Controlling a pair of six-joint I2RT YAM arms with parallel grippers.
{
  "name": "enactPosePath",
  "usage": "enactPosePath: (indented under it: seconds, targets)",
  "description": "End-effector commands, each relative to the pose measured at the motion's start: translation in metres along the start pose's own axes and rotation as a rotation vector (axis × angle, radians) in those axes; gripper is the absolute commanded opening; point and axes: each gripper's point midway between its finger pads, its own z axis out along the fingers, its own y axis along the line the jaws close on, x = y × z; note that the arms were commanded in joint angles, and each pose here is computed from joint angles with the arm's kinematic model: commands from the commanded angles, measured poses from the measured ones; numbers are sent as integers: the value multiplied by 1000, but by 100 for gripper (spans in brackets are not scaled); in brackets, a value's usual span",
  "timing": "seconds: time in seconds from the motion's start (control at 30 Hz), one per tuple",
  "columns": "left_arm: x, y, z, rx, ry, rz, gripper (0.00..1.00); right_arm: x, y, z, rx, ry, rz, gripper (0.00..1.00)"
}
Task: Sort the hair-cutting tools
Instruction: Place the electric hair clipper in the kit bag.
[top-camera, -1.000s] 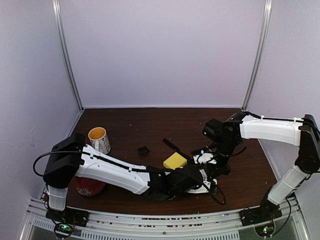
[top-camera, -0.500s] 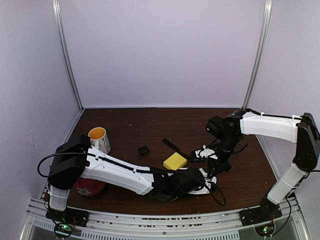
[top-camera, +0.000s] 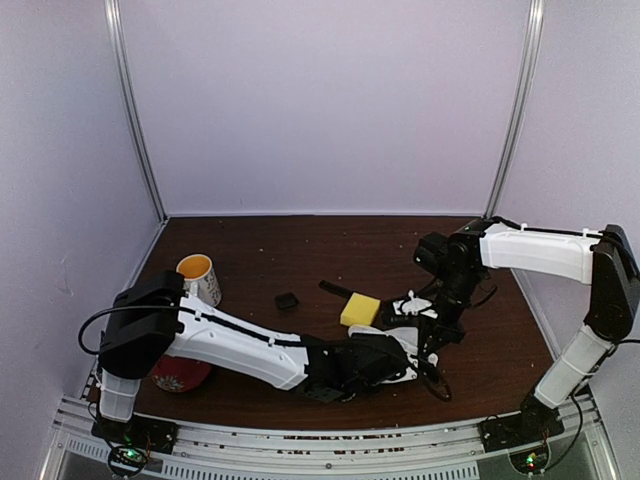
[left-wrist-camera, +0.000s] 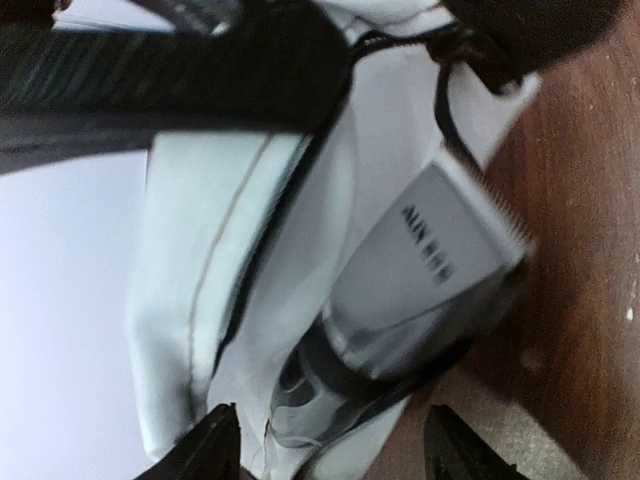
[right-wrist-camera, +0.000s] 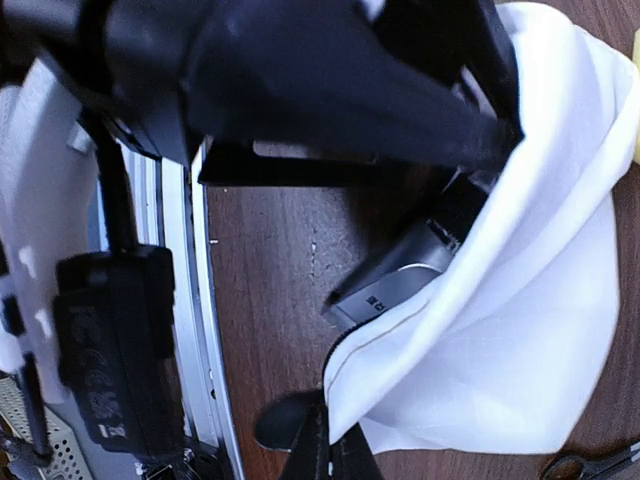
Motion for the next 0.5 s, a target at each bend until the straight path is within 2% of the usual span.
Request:
enactPosePath:
  seconds: [0.0,0.1,0.2,0.23,0.27,0.33,0.4,0.47]
  targets:
    - [-15,47,-27,-91,-77,-129,65,1,-4,-4,-13,5,34,0]
    - [-21,53,-43,-89,-125,-161,64,2,-11,-2,1,6,56,0]
    - [-21,52,-57,-42,-173,-213,58,4,-16,-2,14,2,70,0]
    - [-17,48,-66,-9,-207,-266,52,4,-23,-4,44,-10,80,5]
    - [-14,46,-69,3,-220,-294,51,4,-25,-6,59,-17,78,8]
    - [-7,39,-72,30,-231,-344,51,4,-27,-12,93,-35,108,15]
    - [1,35,-72,75,-228,-415,52,4,-30,-20,147,-61,122,29]
    - [10,28,-68,155,-220,-512,52,8,-31,-27,205,-80,136,37]
